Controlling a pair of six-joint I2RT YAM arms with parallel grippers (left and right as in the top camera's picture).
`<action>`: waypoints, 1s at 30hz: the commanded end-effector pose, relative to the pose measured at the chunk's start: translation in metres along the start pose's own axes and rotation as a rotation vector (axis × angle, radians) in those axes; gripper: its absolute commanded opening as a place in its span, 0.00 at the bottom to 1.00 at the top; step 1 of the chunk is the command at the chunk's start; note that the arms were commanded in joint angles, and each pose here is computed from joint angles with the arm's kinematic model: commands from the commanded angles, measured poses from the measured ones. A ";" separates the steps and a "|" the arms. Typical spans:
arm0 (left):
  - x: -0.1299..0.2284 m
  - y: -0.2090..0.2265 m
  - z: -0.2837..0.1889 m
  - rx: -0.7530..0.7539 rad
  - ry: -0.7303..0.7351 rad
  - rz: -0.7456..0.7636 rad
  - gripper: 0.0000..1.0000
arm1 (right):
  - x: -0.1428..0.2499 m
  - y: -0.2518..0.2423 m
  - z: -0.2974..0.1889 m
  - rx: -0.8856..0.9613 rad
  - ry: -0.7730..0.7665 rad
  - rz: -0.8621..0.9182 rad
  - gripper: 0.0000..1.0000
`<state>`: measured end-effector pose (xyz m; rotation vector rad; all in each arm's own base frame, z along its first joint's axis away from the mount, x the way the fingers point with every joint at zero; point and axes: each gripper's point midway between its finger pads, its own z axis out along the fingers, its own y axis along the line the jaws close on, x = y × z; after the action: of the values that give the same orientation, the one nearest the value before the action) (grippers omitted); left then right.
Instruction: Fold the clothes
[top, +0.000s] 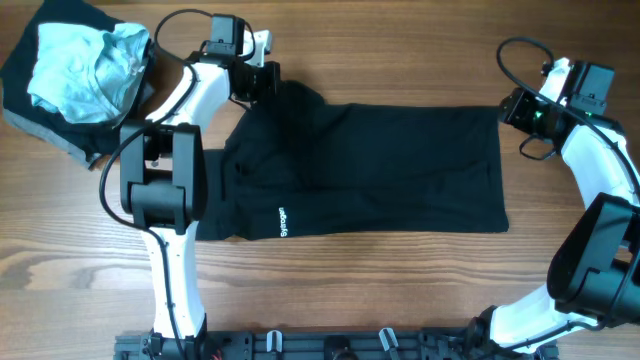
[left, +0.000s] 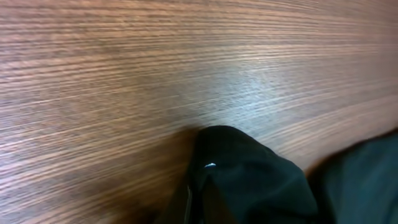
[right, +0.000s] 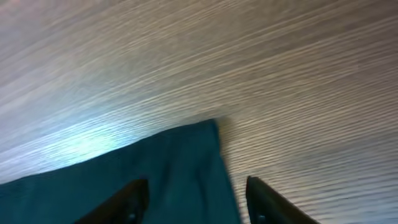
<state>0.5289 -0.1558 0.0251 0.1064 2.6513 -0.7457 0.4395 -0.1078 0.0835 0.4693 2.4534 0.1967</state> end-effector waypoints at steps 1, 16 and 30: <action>-0.025 -0.030 -0.051 0.062 -0.077 0.029 0.04 | -0.008 -0.022 0.008 0.120 -0.025 -0.046 0.47; -0.015 -0.042 -0.081 0.048 -0.043 0.009 0.04 | 0.023 -0.003 0.088 -0.106 0.026 -0.035 0.53; -0.021 -0.042 -0.101 -0.012 -0.074 0.019 0.04 | -0.009 0.027 0.054 -0.254 -0.044 0.065 0.04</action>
<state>0.5048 -0.1459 0.0989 0.0892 2.6427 -0.7719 0.4796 -0.0844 0.0144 0.4521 2.4002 0.4890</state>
